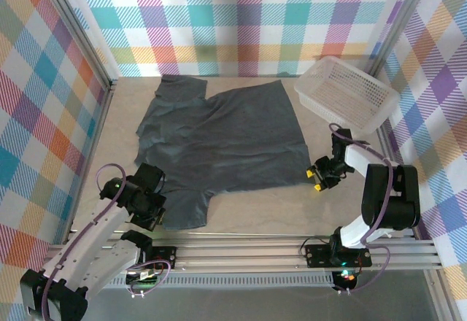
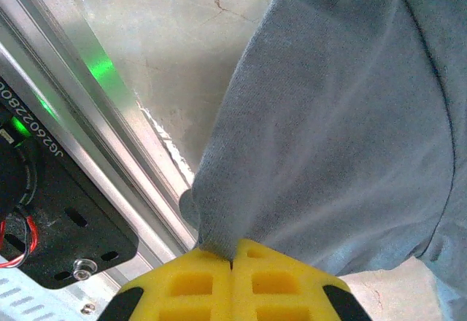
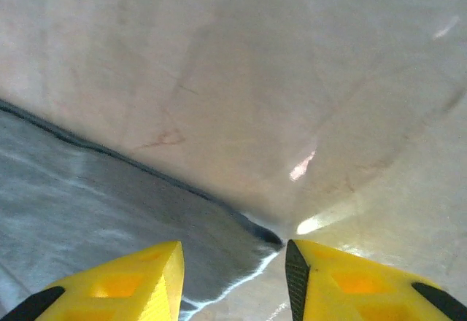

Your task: Fold and stack the t-shirts

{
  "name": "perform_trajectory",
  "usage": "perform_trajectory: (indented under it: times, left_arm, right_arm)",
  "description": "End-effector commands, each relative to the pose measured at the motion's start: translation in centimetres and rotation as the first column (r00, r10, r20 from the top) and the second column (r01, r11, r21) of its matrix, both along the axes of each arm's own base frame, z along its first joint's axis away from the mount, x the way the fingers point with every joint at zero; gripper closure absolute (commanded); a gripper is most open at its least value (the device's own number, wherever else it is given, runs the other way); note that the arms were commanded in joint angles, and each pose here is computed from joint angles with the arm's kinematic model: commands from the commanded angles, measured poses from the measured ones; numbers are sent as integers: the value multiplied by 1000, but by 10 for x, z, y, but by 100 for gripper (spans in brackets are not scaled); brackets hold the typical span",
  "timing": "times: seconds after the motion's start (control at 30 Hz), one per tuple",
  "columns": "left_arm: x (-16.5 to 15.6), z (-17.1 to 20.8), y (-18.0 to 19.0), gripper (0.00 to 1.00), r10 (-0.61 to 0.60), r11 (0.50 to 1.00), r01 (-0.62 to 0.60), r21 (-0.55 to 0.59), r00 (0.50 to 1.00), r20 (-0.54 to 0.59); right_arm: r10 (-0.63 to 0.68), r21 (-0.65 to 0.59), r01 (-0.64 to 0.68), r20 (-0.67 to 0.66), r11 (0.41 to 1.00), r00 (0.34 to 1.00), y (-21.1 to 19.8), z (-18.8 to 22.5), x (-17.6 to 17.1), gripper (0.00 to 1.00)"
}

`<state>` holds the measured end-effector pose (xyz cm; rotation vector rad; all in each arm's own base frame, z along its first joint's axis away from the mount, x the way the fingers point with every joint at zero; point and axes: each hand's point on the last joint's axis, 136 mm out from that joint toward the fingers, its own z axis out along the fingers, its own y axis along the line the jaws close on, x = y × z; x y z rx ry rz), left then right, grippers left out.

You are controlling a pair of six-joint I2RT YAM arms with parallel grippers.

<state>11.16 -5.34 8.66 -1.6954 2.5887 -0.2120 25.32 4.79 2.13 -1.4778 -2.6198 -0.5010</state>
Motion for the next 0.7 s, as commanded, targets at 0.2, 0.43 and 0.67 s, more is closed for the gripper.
perform_trajectory:
  times: [0.2, 0.43, 0.67]
  left_arm:
    - [-9, 6, -4, 100, -14, 1000, 13, -23, 999, -33]
    - [-16, 8, -9, 100, -11, 998, 8, -59, 999, -49]
    - [-34, 23, 2, 100, -46, 999, 45, -15, 994, -98]
  right_arm:
    - [-32, 28, 31, 54, 999, 998, 3, -4, 1, 60]
    - [40, -3, -40, 27, 999, 999, -1, -5, 17, 88]
    - [69, -39, -69, 15, 997, 997, -4, 9, 1, 100]
